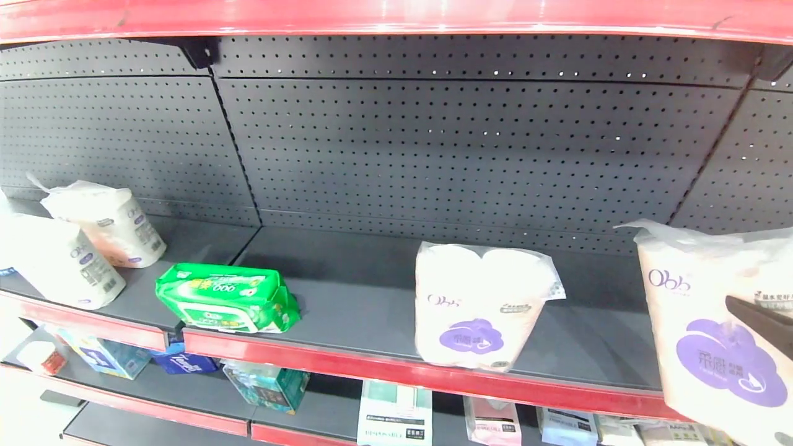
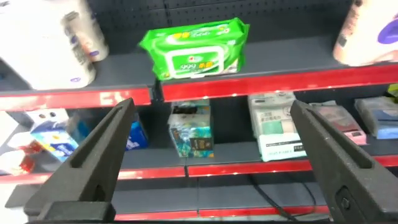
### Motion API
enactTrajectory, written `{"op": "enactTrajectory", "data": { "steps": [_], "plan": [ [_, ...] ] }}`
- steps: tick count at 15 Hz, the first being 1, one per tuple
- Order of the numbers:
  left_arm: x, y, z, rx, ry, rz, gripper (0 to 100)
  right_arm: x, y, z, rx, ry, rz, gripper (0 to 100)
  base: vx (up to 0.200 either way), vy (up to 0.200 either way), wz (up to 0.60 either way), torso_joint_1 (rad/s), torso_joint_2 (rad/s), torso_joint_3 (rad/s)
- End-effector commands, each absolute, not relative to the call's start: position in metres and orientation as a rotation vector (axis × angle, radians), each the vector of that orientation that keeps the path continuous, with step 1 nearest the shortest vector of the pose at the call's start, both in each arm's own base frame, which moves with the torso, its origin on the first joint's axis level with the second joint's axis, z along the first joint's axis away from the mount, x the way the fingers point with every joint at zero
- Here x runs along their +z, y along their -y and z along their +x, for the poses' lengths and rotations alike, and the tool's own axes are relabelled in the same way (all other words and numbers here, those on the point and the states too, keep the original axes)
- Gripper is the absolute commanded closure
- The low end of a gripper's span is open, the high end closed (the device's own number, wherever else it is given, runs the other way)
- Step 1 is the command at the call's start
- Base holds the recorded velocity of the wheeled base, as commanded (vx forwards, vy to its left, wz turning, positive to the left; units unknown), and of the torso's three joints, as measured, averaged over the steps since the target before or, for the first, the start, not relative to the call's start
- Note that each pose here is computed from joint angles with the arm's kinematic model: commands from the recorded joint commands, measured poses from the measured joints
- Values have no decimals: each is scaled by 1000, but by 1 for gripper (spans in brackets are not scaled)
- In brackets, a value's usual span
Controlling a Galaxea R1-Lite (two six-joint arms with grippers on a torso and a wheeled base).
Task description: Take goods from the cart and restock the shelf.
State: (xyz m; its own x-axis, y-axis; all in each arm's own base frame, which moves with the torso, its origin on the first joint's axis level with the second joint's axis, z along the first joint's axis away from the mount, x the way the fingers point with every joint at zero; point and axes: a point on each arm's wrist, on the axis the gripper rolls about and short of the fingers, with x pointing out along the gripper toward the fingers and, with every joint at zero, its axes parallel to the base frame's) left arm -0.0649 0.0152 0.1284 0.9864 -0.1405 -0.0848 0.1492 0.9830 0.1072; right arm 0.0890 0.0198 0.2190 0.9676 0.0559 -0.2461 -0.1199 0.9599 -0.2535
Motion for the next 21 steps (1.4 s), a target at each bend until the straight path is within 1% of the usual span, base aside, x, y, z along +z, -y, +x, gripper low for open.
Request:
{"op": "enactTrajectory", "data": {
  "steps": [1, 2, 3, 5, 6, 8, 9, 10, 11, 12, 13, 15, 16, 17, 18, 19, 20, 21],
  "plan": [
    [128, -15, -64, -147, -82, 113, 0, 216, -17, 111, 24, -298, -267, 100, 0, 0, 0, 0, 0, 0],
    [128, -15, -64, -148, -81, 113, 0, 216, -18, 119, 25, -290, -258, 100, 0, 0, 0, 0, 0, 0],
    [125, -15, -63, -152, -95, 112, 0, 214, -21, 136, 39, -293, -250, 100, 0, 0, 0, 0, 0, 0],
    [115, -13, -56, -165, -122, 110, 0, 205, -25, 160, 48, -320, -246, 100, 0, 0, 0, 0, 0, 0],
    [105, -11, -49, -164, -134, 110, 0, 196, -28, 181, 54, -343, -224, 100, 0, 0, 0, 0, 0, 0],
    [99, -10, -40, -171, -88, 93, 0, 188, -27, 203, 70, -332, -211, 100, 0, 0, 0, 0, 0, 0],
    [88, -8, -33, -159, -71, 74, 0, 182, -26, 215, 89, -325, -204, 100, 0, 0, 0, 0, 0, 0],
    [85, -8, -29, -126, -48, 69, 0, 179, -26, 223, 101, -322, -199, 100, 0, 0, 0, 0, 0, 0],
    [85, -8, -29, -92, -46, 57, 0, 178, -26, 229, 111, -323, -199, 100, 0, 0, 0, 0, 0, 0],
    [85, -6, -30, -30, -50, 27, 0, 178, -27, 234, 119, -319, -195, 100, 0, 0, 0, 0, 0, 0],
    [85, -6, -30, -3, -50, 8, 0, 179, -28, 240, 139, -314, -193, 100, 0, 0, 0, 0, 0, 0],
    [85, -8, -30, 52, -50, 9, 0, 181, -30, 250, 162, -308, -189, 100, 0, 0, 0, 0, 0, 0],
    [85, -8, -30, 57, -50, 8, 0, 181, -30, 252, 163, -309, -189, 100, 0, 0, 0, 0, 0, 0],
    [85, -8, -30, 51, -48, 6, 0, 180, -31, 257, 174, -313, -187, 100, 0, 0, 0, 0, 0, 0],
    [84, -7, -29, -34, -47, 4, 0, 178, -31, 259, 176, -319, -189, 100, 0, 0, 0, 0, 0, 0],
    [84, -6, -28, -75, -40, 4, 0, 178, -32, 260, 179, -319, -188, 100, 0, 0, 0, 0, 0, 0],
    [83, -5, -26, -95, -10, 7, 0, 177, -31, 260, 189, -323, -187, 100, 0, 0, 0, 0, 0, 0],
    [83, -5, -26, -95, -6, 7, 0, 177, -31, 261, 187, -323, -185, 100, 0, 0, 0, 0, 0, 0]
  ]
}}
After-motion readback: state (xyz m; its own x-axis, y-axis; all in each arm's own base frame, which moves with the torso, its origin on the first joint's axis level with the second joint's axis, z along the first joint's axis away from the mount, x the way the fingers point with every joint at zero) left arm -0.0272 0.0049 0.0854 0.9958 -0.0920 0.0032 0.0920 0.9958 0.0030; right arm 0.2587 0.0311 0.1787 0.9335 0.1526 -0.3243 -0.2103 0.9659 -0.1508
